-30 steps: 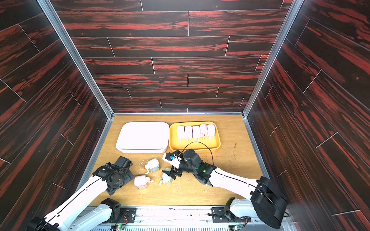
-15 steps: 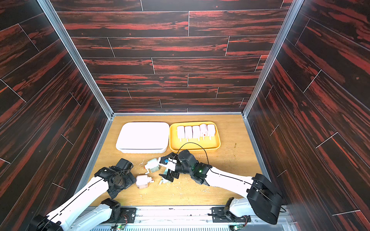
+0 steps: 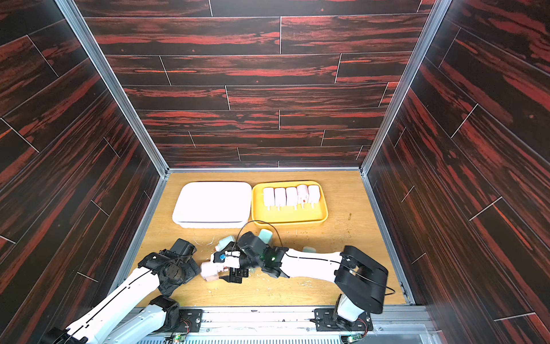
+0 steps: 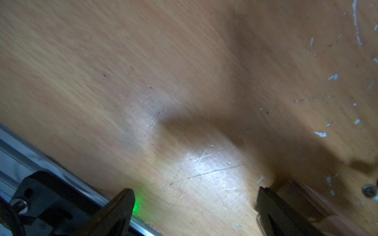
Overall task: Place the pencil sharpeners by color into the storage box
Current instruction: Pick up the pencil sharpener from the center of the board.
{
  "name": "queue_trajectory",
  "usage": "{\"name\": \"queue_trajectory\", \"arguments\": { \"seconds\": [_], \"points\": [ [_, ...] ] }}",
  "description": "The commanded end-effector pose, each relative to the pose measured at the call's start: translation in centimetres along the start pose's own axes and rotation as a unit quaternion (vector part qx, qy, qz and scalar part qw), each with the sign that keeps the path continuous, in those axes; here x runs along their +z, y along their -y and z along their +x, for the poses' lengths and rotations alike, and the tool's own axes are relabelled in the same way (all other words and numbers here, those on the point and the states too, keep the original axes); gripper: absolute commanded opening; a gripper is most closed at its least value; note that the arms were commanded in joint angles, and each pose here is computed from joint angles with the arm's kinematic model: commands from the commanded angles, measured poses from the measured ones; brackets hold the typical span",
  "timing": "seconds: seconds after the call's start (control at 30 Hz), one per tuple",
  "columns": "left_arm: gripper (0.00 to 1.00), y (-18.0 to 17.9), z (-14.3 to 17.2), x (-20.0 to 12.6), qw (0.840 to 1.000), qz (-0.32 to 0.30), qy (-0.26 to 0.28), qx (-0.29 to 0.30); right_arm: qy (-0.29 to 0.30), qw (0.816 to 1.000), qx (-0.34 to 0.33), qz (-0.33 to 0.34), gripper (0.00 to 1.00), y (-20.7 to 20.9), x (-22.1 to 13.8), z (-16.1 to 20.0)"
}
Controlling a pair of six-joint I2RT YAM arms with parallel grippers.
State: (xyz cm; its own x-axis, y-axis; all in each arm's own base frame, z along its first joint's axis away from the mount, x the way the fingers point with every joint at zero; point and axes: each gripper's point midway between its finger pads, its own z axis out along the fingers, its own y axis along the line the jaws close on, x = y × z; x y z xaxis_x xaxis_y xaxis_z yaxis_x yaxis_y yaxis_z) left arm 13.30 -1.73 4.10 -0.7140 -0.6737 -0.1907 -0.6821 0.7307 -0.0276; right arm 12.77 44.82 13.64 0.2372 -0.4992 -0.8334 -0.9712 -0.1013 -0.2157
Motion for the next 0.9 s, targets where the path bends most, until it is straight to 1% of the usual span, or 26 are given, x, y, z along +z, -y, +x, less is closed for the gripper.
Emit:
{"name": "queue_trajectory", "arguments": {
  "seconds": [0.0,0.17,0.27,0.37,0.6,0.73,0.87],
  "points": [
    [1.0,-0.3,0.3,0.1,1.0,-0.003,-0.007,-0.002,-0.013,1.0,-0.023,0.001,0.91,-0.1,1.2,-0.3],
    [1.0,-0.1,0.3,0.0,1.0,0.001,-0.006,-0.002,-0.026,0.999,-0.03,-0.006,0.89,0.0,3.1,0.0],
    [1.0,-0.1,0.2,-0.1,1.0,0.002,-0.004,-0.003,-0.048,0.998,-0.034,-0.013,0.87,0.2,4.6,0.9],
    [1.0,-0.2,0.1,-0.2,1.0,0.003,-0.003,-0.003,-0.073,0.996,-0.034,-0.035,0.84,-0.2,5.8,1.9],
    [1.0,-0.2,0.2,-0.3,1.0,0.007,-0.002,-0.005,-0.108,0.991,-0.018,-0.078,0.73,-1.0,7.7,3.2],
    [1.0,-0.1,0.1,-0.4,1.0,0.009,0.0,-0.005,-0.119,0.99,-0.014,-0.079,0.69,-0.9,8.1,3.7],
    [1.0,-0.2,0.0,-0.4,1.0,0.007,0.003,-0.004,-0.122,0.989,-0.012,-0.08,0.57,-0.9,7.9,3.6]
  ]
}}
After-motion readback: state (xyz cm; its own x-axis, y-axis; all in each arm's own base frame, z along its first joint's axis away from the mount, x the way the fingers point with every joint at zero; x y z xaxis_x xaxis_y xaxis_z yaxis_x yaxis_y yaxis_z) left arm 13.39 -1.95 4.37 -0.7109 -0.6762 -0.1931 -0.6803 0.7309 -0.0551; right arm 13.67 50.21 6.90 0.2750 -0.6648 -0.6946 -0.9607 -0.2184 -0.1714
